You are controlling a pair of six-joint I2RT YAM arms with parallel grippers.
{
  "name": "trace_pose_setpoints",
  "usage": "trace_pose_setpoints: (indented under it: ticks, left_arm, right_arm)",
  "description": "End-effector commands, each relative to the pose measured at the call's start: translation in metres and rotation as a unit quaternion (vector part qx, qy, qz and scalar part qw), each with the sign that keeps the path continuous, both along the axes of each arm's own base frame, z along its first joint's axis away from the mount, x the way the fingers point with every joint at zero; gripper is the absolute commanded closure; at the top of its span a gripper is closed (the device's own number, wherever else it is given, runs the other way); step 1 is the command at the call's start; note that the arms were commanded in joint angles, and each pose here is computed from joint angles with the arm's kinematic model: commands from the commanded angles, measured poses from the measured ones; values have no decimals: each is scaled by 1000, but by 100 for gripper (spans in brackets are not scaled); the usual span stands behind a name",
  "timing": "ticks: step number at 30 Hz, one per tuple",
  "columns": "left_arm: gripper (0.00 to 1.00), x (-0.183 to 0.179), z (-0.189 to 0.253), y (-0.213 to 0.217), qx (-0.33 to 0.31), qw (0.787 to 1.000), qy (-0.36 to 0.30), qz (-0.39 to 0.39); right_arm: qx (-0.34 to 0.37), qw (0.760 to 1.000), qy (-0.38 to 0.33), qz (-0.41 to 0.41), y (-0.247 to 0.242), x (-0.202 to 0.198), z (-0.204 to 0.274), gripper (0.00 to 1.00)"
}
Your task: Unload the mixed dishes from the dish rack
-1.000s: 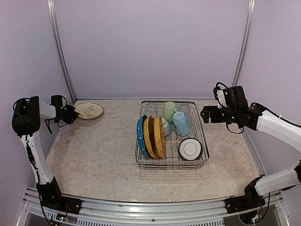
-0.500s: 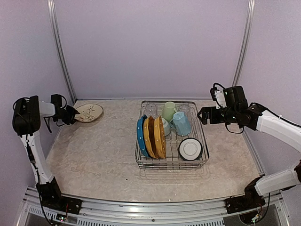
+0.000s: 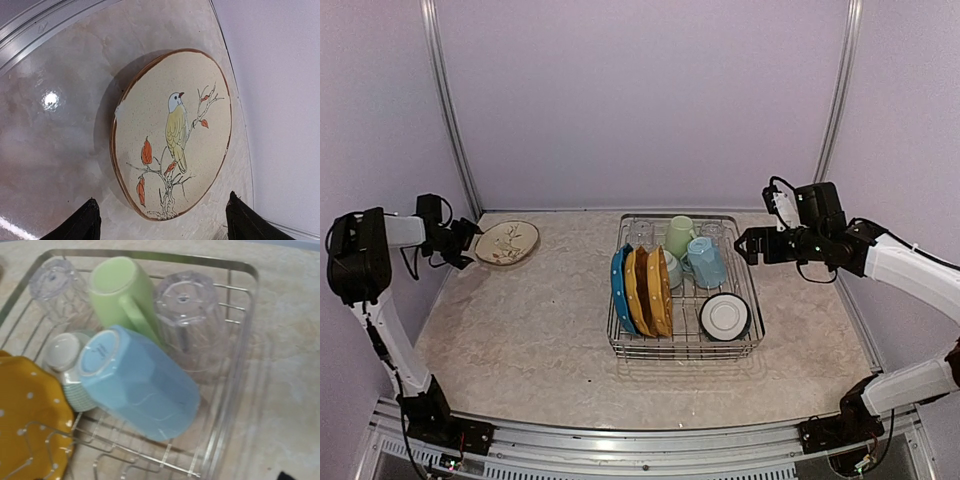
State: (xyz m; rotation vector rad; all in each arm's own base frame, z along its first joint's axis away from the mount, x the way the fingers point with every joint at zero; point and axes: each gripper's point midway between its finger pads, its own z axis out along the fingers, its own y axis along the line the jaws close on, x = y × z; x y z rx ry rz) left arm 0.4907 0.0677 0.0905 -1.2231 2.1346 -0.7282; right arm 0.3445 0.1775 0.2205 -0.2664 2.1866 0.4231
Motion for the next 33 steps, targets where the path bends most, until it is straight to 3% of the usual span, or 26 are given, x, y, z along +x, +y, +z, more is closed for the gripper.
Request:
trace_pose_setpoints:
  ticks: [1, 7, 14, 22, 33]
  left_arm:
    - [17, -30, 7, -4, 0, 1000, 10, 1]
    - [16, -59, 37, -54, 7, 997, -15, -70]
    - [12, -92, 92, -106, 79, 985, -56, -146]
    - [10, -118, 163, -166, 104, 959, -134, -225]
    - [9, -130, 187, -218, 134, 935, -155, -288]
  right_arm:
    - [37, 999, 10, 32, 21, -2, -1, 3]
    - [92, 991, 8, 97, 76, -12, 14, 5]
    - [115, 979, 23, 164, 149, -30, 16, 8]
    - [120, 972, 61, 191, 193, -37, -7, 31]
    - [119, 968, 80, 205, 224, -44, -22, 48]
